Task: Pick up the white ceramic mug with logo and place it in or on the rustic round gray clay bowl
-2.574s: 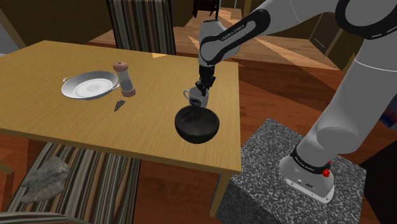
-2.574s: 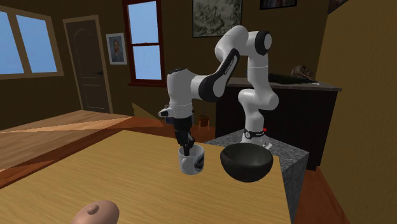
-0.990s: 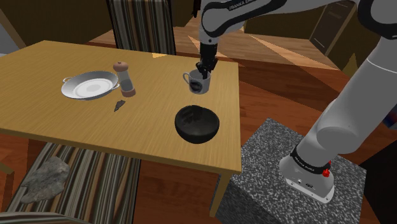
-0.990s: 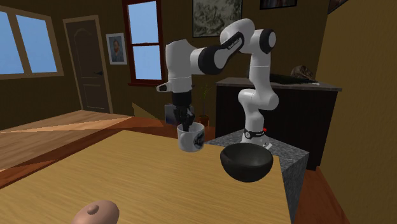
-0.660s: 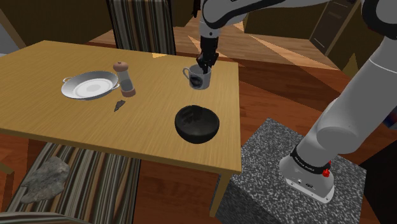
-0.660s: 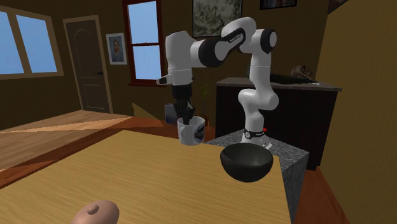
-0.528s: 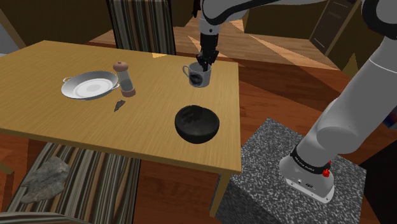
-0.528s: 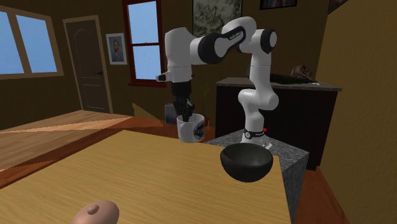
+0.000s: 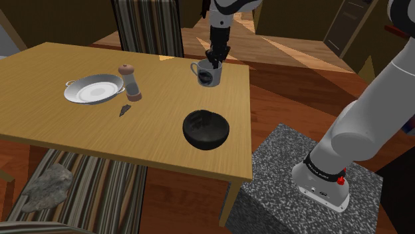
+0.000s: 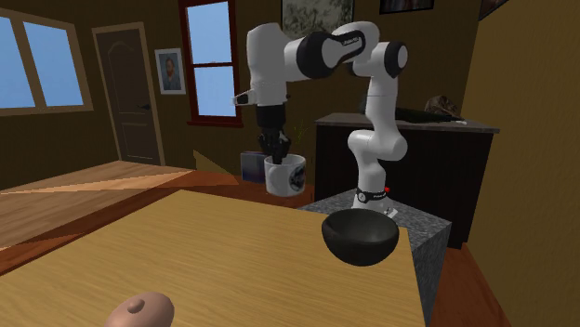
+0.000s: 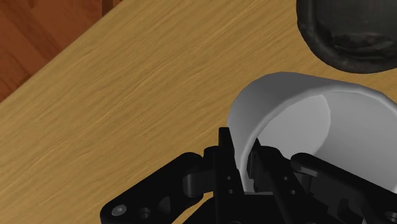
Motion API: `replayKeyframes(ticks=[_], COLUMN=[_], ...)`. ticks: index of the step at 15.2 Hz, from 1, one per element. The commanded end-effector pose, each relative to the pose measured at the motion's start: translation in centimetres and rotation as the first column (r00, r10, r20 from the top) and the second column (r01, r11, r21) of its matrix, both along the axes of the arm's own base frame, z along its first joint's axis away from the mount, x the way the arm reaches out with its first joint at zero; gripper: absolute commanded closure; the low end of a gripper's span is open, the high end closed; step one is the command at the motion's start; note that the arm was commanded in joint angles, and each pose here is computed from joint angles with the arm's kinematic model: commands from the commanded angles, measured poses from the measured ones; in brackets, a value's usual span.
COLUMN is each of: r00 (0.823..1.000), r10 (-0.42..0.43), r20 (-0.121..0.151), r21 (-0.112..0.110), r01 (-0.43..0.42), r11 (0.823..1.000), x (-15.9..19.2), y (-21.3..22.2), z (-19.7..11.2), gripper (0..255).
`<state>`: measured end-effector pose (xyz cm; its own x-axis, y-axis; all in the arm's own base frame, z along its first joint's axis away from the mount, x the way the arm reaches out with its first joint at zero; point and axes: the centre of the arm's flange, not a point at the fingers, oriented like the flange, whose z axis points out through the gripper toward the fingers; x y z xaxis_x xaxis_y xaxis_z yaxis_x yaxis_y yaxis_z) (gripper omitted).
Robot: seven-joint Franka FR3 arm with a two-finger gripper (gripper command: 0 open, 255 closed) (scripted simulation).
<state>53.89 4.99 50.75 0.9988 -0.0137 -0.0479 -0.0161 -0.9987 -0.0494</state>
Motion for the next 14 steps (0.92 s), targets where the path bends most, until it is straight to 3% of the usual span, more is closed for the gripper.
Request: replayKeyframes(ticks=[1, 14], r00=[1.000, 1.000], r10=[0.000, 0.000], r20=[0.000, 0.000], r21=[0.000, 0.000], r01=[0.000, 0.000], r11=[1.000, 1.000], x=[-1.3, -11.3], y=[1.9, 15.4], z=[0.3, 1.2], gripper=[255, 255])
